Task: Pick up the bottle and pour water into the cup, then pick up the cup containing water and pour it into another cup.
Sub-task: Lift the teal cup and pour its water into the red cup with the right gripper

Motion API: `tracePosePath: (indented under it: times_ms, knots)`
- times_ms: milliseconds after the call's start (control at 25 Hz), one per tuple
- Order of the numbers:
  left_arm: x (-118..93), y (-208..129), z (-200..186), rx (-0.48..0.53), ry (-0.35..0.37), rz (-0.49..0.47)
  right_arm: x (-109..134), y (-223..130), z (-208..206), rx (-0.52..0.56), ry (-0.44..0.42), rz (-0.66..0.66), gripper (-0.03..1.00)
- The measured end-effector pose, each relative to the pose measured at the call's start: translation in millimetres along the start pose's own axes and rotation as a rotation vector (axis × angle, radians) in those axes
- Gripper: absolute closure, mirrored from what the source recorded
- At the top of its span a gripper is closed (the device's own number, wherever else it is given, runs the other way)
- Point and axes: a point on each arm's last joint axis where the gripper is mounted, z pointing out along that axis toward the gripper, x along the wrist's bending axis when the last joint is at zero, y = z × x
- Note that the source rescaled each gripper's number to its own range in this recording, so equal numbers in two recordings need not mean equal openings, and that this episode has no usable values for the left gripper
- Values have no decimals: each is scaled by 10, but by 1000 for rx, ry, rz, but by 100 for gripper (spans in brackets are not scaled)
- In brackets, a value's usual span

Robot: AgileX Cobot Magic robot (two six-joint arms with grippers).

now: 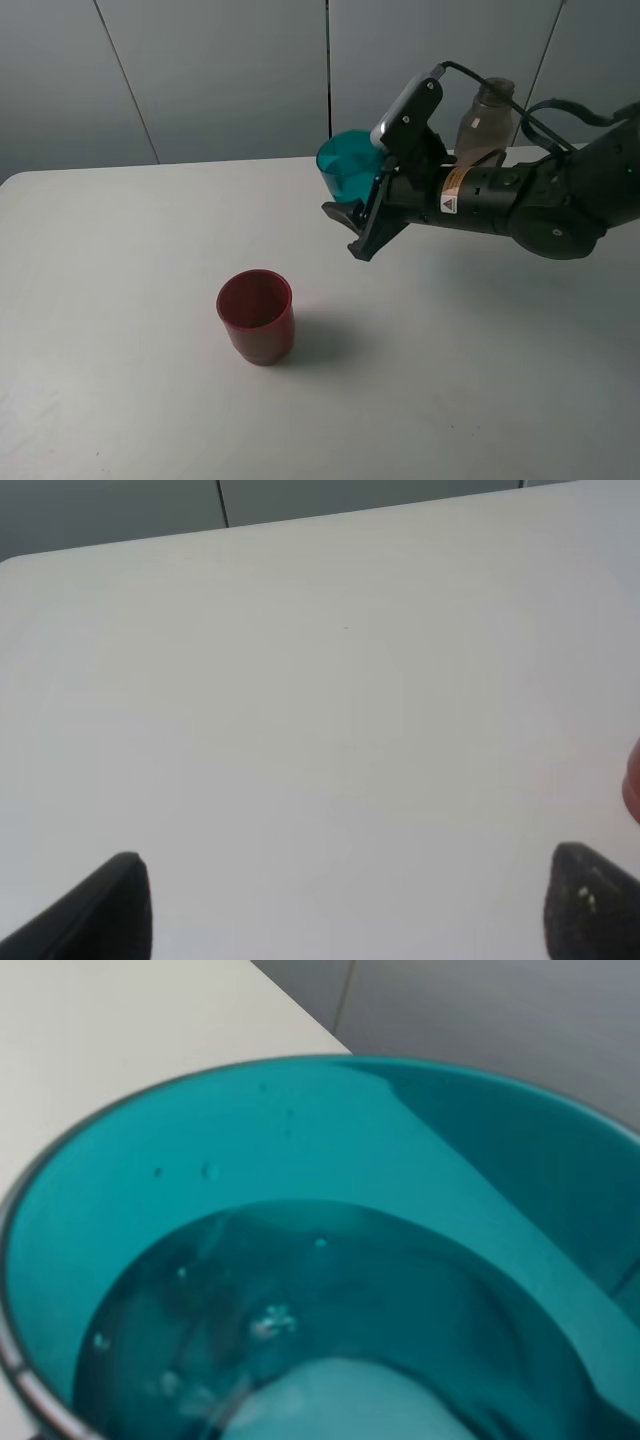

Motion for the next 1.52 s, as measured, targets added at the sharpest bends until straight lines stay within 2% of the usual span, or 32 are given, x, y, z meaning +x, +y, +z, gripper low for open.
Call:
tracePosePath:
  times_ms: [360,560,680,920,1160,1520]
  knots:
    - [0,0,0,0,0,0,393,130,68,-13,115,-206,94]
    - [0,0,0,0,0,0,442,139,72,-10,130,-258,94]
    - [0,0,0,0,0,0,492,148,79,-10,140,-353,94]
    - [0,0,0,0,0,0,524,160,88,-6,125,-423,94]
    - [0,0,0,0,0,0,460,158,97,18,47,-487,94]
    - [0,0,0,0,0,0,449,151,97,28,38,-547,94]
